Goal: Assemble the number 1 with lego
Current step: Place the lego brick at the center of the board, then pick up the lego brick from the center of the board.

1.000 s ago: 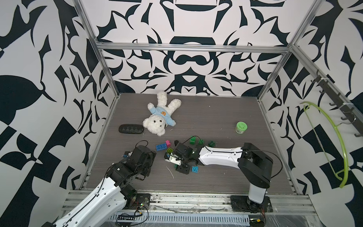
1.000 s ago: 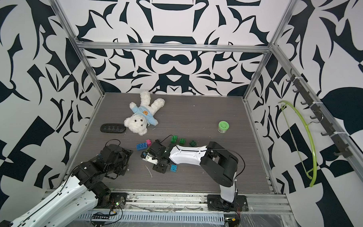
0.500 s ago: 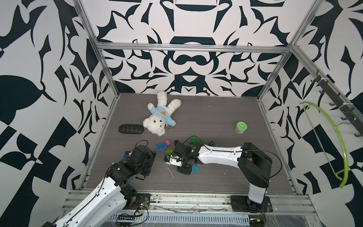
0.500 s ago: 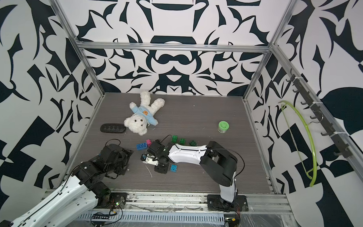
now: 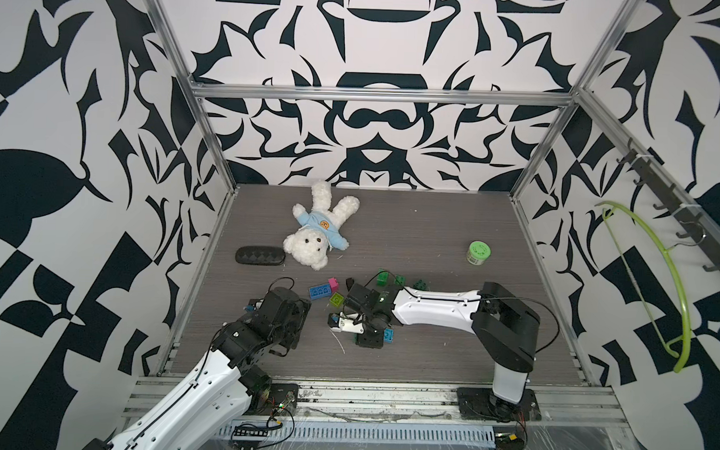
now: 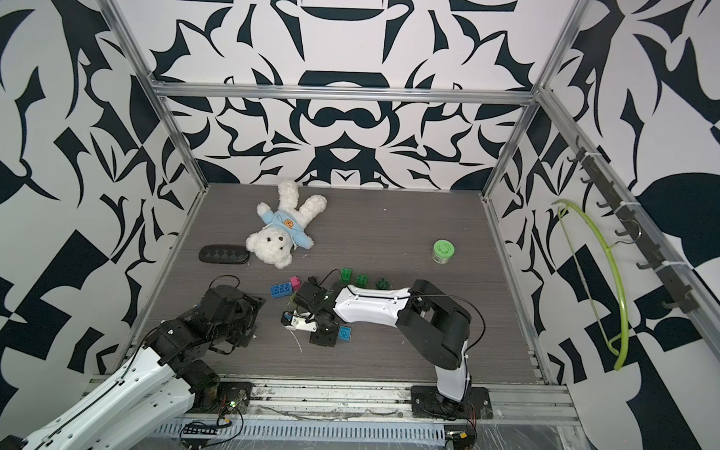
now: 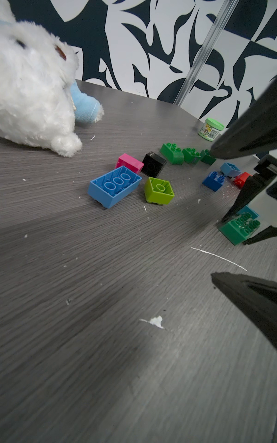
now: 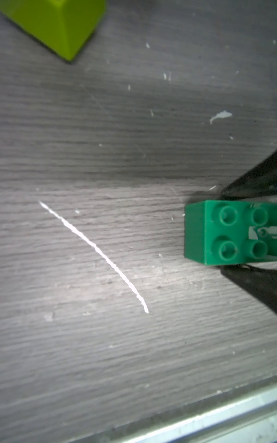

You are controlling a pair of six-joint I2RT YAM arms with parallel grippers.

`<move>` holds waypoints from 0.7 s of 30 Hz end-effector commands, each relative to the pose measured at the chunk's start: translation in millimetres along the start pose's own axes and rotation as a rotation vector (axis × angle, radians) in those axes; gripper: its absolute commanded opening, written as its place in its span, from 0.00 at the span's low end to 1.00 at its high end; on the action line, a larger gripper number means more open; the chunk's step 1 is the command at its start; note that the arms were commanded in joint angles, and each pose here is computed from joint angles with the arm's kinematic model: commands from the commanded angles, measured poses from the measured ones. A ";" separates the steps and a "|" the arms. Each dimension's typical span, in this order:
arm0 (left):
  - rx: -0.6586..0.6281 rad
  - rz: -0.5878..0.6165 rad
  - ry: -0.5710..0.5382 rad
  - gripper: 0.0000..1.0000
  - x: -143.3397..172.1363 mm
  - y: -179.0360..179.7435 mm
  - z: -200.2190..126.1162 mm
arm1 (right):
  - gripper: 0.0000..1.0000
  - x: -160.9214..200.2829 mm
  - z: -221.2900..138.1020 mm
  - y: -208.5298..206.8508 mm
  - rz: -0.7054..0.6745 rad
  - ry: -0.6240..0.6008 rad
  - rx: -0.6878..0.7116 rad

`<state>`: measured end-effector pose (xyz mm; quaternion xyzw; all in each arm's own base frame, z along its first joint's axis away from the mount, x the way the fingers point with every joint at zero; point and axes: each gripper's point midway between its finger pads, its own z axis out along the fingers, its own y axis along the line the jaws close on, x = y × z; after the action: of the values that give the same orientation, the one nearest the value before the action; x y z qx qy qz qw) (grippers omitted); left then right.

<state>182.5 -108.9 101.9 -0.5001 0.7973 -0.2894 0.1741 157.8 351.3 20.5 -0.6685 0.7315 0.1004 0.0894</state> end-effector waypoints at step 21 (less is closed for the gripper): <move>-0.189 0.410 0.107 0.90 21.6 -23.0 22.7 | 0.44 70.8 -156.1 -76.6 1.026 -0.453 0.353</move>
<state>202.2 -135.5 98.6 -0.3719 0.8915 -0.2118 0.1484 222.3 259.5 137.1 -0.2751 0.9097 0.1540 0.2702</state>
